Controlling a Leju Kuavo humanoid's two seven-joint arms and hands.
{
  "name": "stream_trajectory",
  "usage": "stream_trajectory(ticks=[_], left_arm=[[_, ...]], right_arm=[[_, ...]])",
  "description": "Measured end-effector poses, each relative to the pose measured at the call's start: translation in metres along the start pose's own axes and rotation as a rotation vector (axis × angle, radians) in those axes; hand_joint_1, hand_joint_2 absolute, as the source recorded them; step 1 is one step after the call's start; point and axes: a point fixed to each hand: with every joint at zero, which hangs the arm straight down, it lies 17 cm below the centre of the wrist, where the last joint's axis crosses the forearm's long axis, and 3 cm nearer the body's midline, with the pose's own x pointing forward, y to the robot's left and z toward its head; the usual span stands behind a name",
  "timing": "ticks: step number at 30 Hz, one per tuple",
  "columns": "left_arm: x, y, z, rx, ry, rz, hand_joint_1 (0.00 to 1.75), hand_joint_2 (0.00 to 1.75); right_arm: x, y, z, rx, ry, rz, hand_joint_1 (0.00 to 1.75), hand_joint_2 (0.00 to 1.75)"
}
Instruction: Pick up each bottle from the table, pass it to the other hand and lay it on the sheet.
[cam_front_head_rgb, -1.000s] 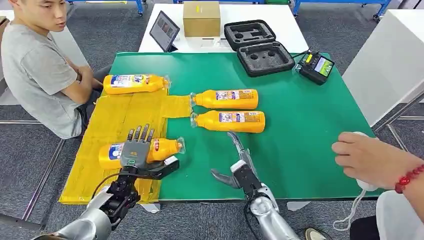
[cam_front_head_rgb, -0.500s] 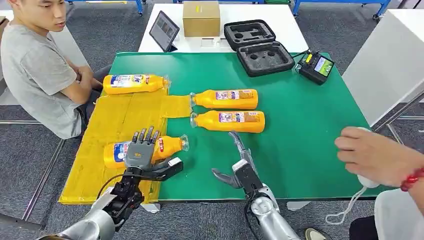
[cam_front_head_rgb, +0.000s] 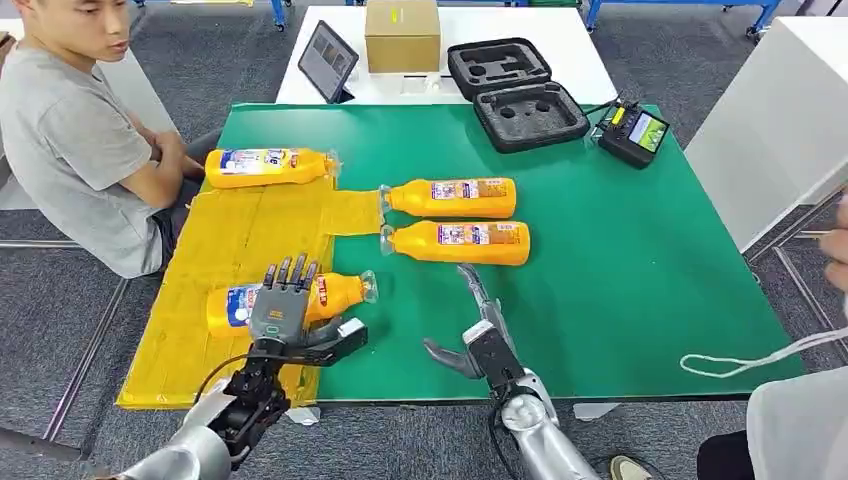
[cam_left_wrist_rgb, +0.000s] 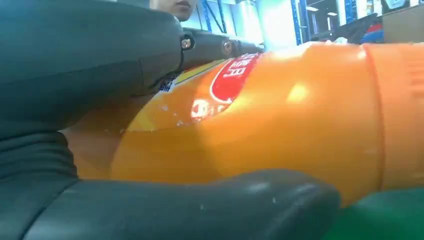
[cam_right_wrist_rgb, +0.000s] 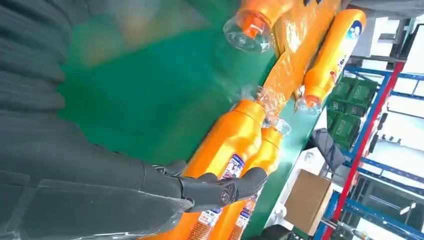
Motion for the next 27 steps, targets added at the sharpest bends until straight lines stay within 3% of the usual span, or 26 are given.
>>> stream_trajectory(ticks=[6, 14, 25, 27], left_arm=[[0.041, 0.073, -0.003, 0.233, -0.091, 0.022, 0.00, 0.00], [0.075, 0.148, 0.008, 0.436, -0.154, 0.036, 0.00, 0.00], [0.123, 0.194, 0.037, 0.565, -0.354, 0.145, 0.00, 0.00], [0.126, 0.200, 0.043, 0.592, -0.402, 0.244, 0.00, 0.00]], right_arm=[[-0.001, 0.000, 0.002, -0.004, 0.002, 0.009, 0.00, 1.75], [-0.004, -0.001, 0.006, -0.010, 0.010, 0.020, 0.00, 1.75], [-0.003, -0.006, 0.014, -0.028, 0.013, -0.007, 0.00, 1.75], [0.001, -0.010, 0.015, -0.047, 0.008, -0.035, 0.00, 1.75]])
